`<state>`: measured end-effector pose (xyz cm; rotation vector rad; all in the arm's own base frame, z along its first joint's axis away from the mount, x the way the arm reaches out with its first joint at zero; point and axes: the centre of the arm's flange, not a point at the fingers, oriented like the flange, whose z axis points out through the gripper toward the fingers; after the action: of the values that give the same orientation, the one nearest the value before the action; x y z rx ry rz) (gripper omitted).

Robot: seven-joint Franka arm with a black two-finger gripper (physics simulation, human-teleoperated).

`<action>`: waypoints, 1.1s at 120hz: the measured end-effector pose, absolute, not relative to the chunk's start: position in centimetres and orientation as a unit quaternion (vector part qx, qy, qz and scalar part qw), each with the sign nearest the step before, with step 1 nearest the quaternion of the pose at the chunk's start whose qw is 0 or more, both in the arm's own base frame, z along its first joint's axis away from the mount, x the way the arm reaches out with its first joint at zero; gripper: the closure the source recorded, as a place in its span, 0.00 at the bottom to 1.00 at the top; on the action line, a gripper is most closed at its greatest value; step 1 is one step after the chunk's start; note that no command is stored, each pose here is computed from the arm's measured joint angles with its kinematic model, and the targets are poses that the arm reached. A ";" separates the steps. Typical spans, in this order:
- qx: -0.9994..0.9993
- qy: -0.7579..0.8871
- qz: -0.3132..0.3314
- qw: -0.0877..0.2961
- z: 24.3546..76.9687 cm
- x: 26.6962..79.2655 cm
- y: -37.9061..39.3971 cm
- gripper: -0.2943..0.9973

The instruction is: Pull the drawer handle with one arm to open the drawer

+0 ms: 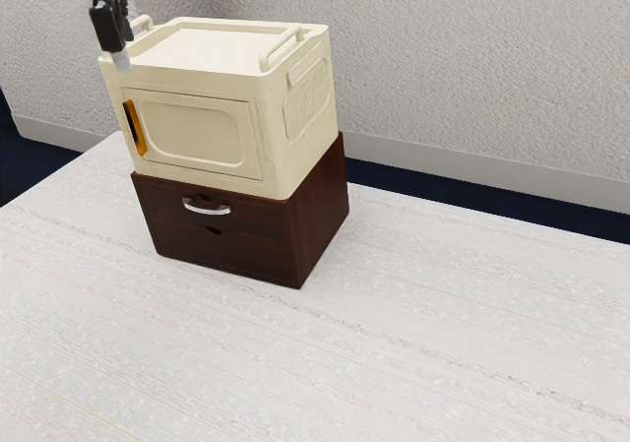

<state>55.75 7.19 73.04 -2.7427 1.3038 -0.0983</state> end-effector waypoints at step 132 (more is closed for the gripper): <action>-0.754 0.642 -0.092 0.099 52.5 51.0 10.9 0.24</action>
<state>51.02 10.88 52.51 -2.2310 1.9003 -0.2714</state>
